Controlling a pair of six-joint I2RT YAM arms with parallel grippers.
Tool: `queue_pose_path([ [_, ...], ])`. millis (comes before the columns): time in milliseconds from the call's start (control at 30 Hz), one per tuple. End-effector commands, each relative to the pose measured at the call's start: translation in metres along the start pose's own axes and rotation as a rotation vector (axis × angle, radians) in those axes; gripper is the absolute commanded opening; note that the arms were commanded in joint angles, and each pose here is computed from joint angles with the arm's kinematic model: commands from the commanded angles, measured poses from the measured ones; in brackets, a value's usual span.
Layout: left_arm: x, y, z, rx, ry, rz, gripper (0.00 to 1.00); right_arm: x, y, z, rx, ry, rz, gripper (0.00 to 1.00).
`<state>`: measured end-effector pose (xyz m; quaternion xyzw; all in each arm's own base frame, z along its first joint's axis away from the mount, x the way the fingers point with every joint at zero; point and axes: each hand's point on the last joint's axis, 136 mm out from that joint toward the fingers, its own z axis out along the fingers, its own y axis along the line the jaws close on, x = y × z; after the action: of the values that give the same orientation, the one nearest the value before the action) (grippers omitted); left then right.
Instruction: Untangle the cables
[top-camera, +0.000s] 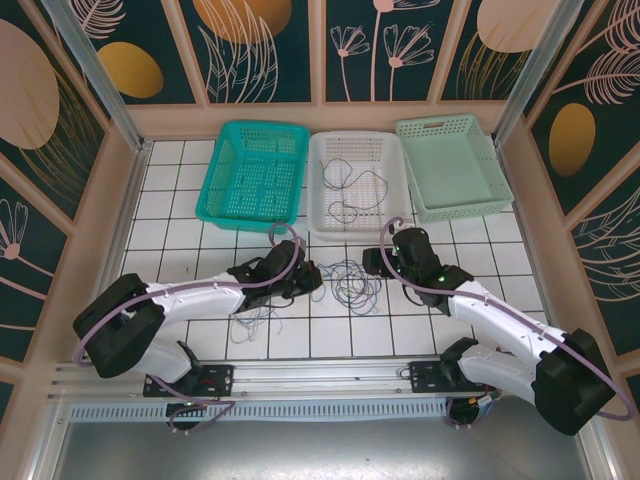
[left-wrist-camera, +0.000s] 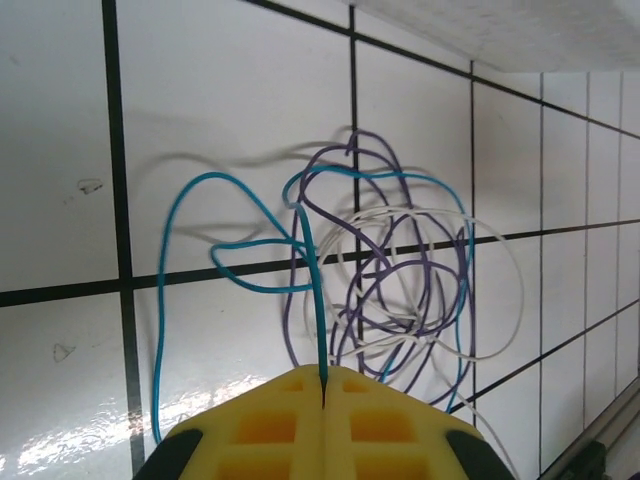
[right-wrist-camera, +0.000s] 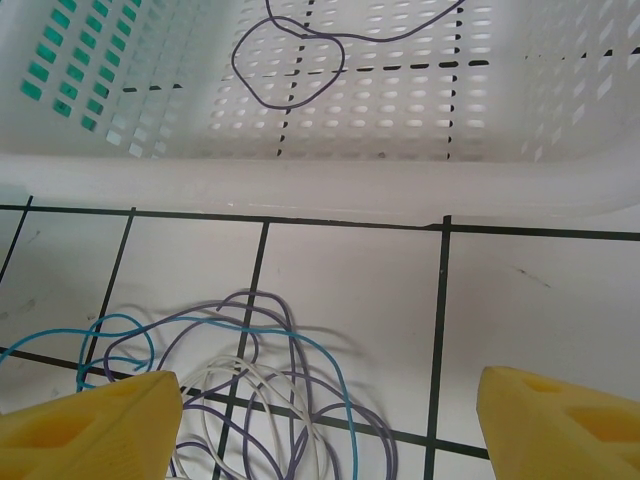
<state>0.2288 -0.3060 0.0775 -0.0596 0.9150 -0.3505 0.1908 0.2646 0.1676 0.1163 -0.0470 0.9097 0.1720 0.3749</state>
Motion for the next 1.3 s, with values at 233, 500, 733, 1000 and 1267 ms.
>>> queue_pose_path([
  [233,-0.027,-0.043,-0.047,0.105,-0.127,0.171,0.00,-0.017,0.021,-0.013,-0.130,-0.080,0.017,0.78],
  [500,-0.032,-0.066,-0.074,0.186,-0.169,0.271,0.00,-0.028,0.050,-0.027,-0.290,-0.112,0.005,0.79],
  [733,-0.038,-0.094,-0.102,0.307,-0.228,0.344,0.00,-0.022,0.058,-0.022,-0.333,-0.083,-0.003,0.79],
  [1000,-0.034,-0.123,-0.120,0.439,-0.233,0.439,0.00,-0.008,0.059,-0.012,-0.252,-0.076,-0.143,0.81],
  [1267,-0.026,-0.145,-0.132,0.537,-0.204,0.521,0.00,-0.004,0.068,0.011,-0.171,-0.080,-0.266,0.84],
])
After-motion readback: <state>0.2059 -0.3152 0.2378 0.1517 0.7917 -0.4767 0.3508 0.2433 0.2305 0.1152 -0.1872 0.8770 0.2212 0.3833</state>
